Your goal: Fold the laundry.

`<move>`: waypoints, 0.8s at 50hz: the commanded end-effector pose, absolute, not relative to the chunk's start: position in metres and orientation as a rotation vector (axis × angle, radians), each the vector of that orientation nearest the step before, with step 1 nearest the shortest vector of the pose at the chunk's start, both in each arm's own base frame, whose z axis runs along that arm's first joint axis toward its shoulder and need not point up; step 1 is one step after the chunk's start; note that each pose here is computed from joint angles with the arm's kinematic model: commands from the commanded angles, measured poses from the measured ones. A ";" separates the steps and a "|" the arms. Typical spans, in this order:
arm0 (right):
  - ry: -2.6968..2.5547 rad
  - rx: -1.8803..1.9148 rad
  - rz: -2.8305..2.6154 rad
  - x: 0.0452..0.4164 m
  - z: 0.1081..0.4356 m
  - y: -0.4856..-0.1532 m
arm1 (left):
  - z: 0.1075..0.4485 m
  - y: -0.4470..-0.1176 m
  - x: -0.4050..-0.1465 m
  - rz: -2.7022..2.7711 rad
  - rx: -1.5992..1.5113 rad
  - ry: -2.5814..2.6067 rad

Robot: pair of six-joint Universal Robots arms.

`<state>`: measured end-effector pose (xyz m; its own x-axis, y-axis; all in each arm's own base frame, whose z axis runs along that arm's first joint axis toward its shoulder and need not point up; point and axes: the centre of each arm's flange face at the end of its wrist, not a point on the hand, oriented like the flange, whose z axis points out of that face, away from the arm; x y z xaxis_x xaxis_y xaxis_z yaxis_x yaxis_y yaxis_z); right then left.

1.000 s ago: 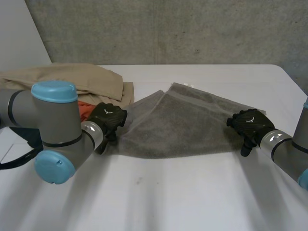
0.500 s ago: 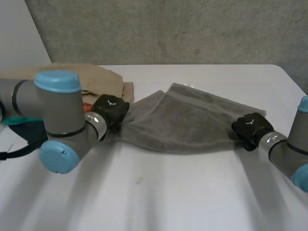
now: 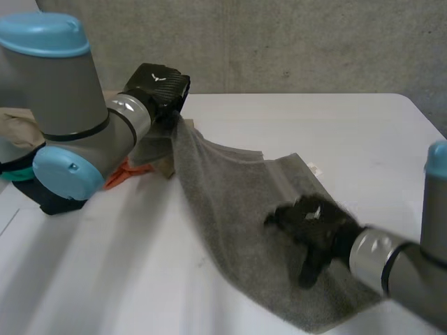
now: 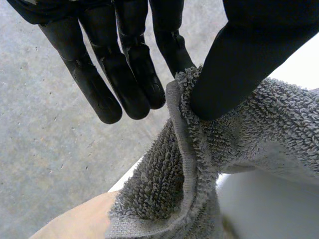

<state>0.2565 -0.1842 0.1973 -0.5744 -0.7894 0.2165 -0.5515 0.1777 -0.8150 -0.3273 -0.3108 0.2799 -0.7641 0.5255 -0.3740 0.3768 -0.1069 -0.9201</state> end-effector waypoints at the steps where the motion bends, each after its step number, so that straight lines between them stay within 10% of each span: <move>1: 2.223 -1.203 -1.635 0.257 0.230 -0.252 | 0.304 -0.284 -0.325 1.950 -1.068 -1.959; 24: 2.062 -1.116 -1.742 0.376 0.142 -0.354 | 0.331 -0.215 -0.310 1.884 -1.204 -1.833; 40: 1.594 -0.611 -2.602 0.328 0.353 -0.374 | 0.370 -0.295 -0.311 2.250 -0.982 -1.803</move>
<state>0.3443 -0.3917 0.2941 -0.9036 -0.2748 0.3285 -0.2332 -0.3276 -0.9156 -0.3071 -0.2782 0.3438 -0.7193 0.5326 -0.4460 0.3672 -0.2534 -0.8950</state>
